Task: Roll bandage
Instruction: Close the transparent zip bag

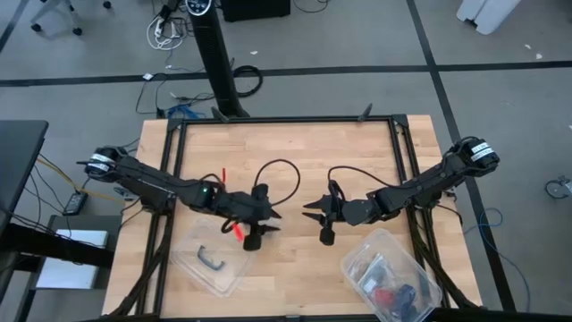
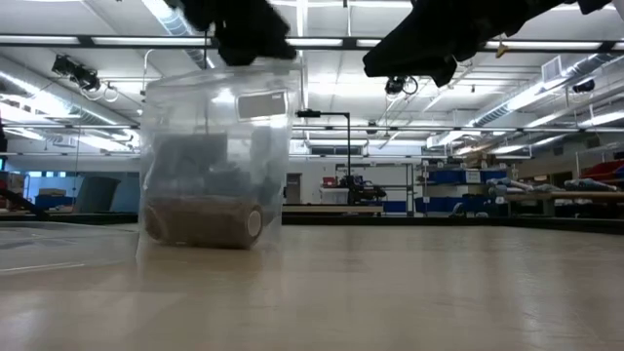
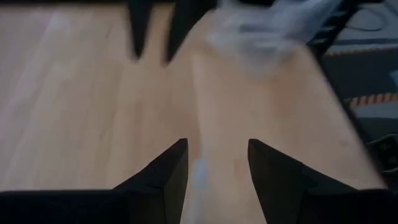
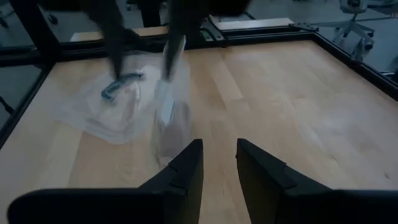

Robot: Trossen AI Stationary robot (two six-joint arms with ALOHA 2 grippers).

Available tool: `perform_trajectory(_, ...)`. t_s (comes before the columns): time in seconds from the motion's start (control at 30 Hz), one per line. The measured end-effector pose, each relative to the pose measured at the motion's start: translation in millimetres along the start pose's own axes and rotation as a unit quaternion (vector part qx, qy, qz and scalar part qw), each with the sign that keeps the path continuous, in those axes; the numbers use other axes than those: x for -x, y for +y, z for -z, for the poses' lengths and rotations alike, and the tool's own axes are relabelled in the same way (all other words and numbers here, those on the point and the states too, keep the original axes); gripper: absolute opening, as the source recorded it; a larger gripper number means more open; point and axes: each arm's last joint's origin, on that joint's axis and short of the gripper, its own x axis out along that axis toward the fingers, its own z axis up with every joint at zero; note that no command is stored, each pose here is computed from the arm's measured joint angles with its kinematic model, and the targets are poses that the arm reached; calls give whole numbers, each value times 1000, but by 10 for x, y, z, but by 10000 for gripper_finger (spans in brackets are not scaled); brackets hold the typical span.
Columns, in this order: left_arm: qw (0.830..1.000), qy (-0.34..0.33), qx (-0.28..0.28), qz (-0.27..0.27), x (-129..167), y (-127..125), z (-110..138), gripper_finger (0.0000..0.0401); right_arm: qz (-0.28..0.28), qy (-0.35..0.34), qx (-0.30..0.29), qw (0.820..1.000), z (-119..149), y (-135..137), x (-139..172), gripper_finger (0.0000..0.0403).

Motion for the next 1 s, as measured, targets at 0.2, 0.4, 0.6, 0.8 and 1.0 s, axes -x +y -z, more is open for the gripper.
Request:
perform_trajectory(0.2, 998, -45, -49, 11, 285, -177, -314, 170, -18, 6, -13, 1000, 0, -28, -43, 98)
perform_trajectory(0.4, 997, 43, -21, -66, 655, -306, -200, 159, -28, 3, -16, 999, -3, -4, -33, 97)
perform_trajectory(0.6, 980, 116, 44, -158, 630, -340, 426, 110, -24, 2, -16, 1000, -9, -22, -43, 77)
perform_trajectory(0.8, 970, 127, 111, -178, 500, -304, 969, 50, -19, -3, 13, 1000, 58, -102, -275, 7)
perform_trajectory(1.0, 959, 76, 125, -241, 535, -235, 1226, 14, -44, -18, -25, 999, 263, -315, -760, 3)
